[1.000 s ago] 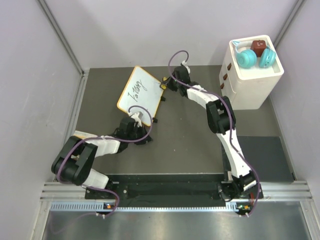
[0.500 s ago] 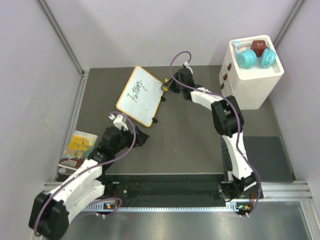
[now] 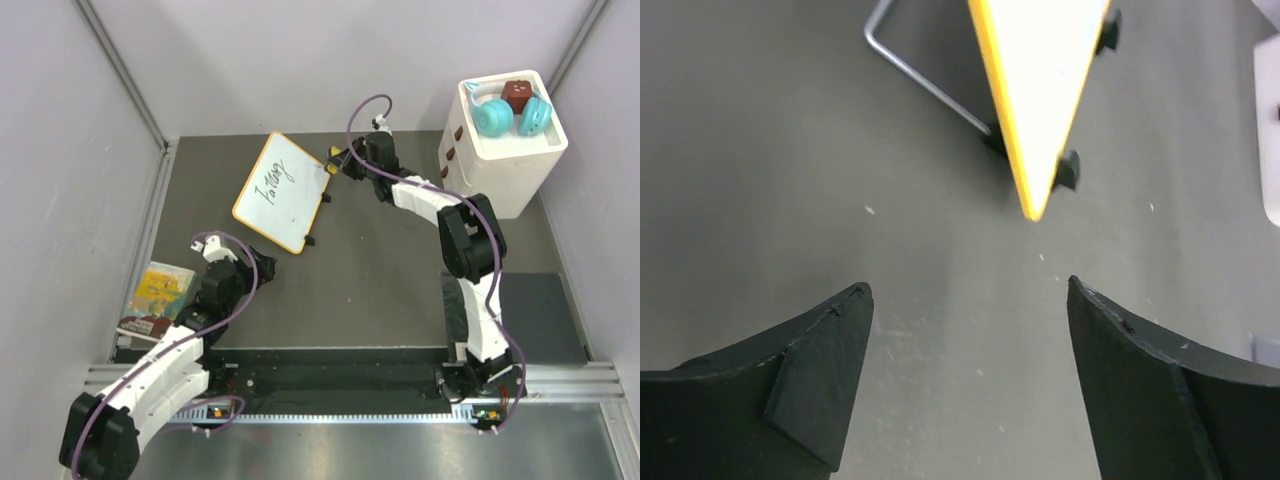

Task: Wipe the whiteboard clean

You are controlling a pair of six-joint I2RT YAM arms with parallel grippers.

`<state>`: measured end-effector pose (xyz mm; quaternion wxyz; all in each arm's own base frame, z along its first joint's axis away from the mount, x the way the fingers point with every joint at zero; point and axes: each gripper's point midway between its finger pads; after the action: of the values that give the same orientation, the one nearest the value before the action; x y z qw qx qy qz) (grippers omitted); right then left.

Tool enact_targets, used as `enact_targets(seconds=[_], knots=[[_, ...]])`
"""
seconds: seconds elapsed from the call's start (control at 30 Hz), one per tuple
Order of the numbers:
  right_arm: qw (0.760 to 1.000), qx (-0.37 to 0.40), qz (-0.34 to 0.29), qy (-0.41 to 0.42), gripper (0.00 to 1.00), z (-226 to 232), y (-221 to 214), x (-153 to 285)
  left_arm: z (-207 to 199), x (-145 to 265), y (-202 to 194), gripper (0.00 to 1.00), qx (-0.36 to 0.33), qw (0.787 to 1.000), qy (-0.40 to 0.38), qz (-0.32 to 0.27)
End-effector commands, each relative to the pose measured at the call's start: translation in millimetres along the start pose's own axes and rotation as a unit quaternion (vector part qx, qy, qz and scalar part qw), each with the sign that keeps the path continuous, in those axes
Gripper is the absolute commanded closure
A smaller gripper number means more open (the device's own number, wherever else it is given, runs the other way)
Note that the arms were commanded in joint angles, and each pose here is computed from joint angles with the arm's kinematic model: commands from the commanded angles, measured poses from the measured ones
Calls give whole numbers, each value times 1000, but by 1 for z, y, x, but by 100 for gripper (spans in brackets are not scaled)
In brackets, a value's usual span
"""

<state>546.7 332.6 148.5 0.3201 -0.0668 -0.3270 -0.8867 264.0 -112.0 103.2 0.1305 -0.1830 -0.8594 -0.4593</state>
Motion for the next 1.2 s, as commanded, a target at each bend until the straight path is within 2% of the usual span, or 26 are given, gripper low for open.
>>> enact_targets(seconds=[0.0, 0.2, 0.63, 0.9, 1.07, 1.17], knots=[[998, 24, -36, 52, 100, 41, 33, 22, -12, -8, 35, 20, 18, 997, -28, -75], [998, 26, -29, 53, 100, 38, 29, 21, -29, -18, 47, 32, -7, 991, -81, -107], [998, 37, -15, 52, 100, 30, 20, 16, -34, -54, 49, 36, 6, 989, -91, -119], [998, 45, -9, 47, 100, 25, 17, 15, -55, -78, 55, 41, 7, 984, -131, -120], [998, 43, -3, 47, 100, 23, 13, 12, -63, -87, 54, 47, 12, 982, -149, -117], [998, 43, 7, 49, 100, 21, 8, 12, -60, -91, 49, 58, 12, 983, -145, -111]])
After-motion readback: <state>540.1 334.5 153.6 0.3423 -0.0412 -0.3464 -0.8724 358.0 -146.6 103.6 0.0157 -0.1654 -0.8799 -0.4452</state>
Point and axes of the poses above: each gripper's point midway between its finger pads, its own x axis back along the fingers, its own z axis along the line the jaws close on, y = z × x, and after that the axes turned 3 degrees about -x, right-handed
